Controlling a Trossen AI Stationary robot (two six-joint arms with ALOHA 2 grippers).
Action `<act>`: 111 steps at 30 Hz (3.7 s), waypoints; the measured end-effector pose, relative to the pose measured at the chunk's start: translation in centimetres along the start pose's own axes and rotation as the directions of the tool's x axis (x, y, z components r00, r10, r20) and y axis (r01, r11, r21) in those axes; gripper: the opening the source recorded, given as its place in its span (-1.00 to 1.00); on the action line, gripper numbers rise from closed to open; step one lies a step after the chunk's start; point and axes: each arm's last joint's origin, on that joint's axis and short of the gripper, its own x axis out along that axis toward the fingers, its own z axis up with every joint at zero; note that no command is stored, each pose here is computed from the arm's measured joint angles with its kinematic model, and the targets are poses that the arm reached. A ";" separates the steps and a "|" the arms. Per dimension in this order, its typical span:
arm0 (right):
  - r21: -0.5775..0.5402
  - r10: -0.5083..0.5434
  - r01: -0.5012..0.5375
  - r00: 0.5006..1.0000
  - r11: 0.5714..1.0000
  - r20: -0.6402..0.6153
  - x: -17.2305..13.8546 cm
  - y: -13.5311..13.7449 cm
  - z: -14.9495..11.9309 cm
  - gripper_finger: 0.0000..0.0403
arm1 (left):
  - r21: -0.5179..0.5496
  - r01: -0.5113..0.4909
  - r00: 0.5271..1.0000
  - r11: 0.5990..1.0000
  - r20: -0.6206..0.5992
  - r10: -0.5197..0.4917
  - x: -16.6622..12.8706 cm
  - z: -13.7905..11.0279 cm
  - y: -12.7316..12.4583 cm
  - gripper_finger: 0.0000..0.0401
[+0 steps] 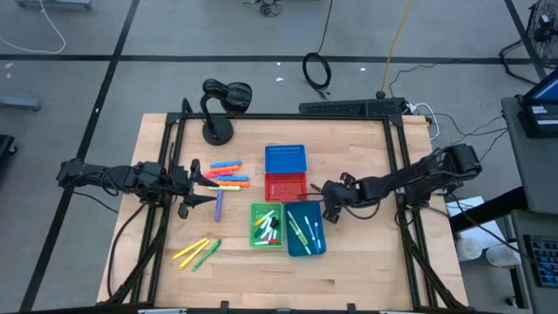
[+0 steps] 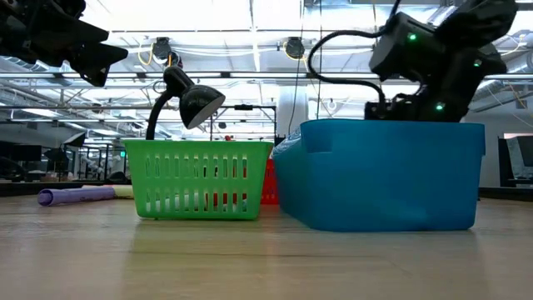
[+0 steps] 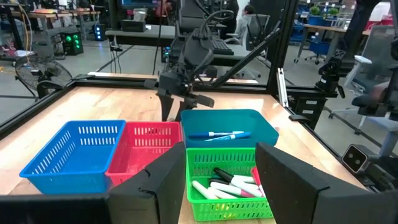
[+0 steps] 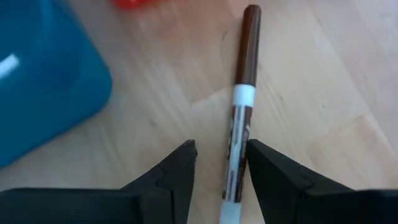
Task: Pick & Place Markers
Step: Put the brown marker pen into the dark blue bin, then adjust the dark blue bin
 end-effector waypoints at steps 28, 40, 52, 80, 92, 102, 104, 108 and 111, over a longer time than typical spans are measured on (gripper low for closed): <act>-0.007 0.003 -0.003 0.998 1.000 -0.059 0.7 0.0 -0.5 -0.92 | 0.000 0.000 1.000 1.000 0.000 0.000 0.0 0.0 0.0 -0.01; -0.007 0.003 -0.003 0.998 1.000 -0.060 0.7 -0.1 -0.6 -0.92 | 0.000 0.000 1.000 1.000 0.000 0.000 0.0 0.0 0.0 -0.01; -0.005 0.003 -0.003 0.998 1.000 -0.061 0.7 -0.1 -0.6 -0.92 | 0.000 0.000 1.000 1.000 0.000 0.000 0.0 0.0 0.0 -0.01; 0.054 0.343 -0.440 0.767 0.896 0.542 -9.4 5.1 1.1 -0.92 | 0.000 0.000 1.000 1.000 0.000 0.000 0.0 0.0 0.0 -0.01; -0.041 0.409 -0.469 0.720 0.882 0.561 -7.2 12.3 -0.8 -0.92 | 0.000 0.000 1.000 1.000 0.000 0.000 0.0 0.0 0.0 -0.01; -0.060 0.421 -0.462 0.736 0.885 0.530 -7.0 12.4 -1.1 -0.63 | 0.000 0.000 1.000 1.000 -0.001 0.000 0.0 0.0 0.0 -0.01; -0.062 0.423 -0.463 0.736 0.884 0.528 -7.0 12.4 -1.1 -0.60 | 0.000 0.000 1.000 1.000 -0.001 0.000 0.0 0.0 0.0 -0.01; -0.063 0.419 -0.459 0.736 0.886 0.531 -7.0 12.4 -1.1 -0.56 | 0.000 0.000 1.000 1.000 -0.001 0.000 0.0 0.0 0.0 -0.01; -0.110 0.417 -0.431 0.728 0.896 0.544 -7.0 12.3 -0.8 -0.55 | 0.000 0.000 1.000 1.000 0.000 0.000 0.0 0.0 0.0 -0.01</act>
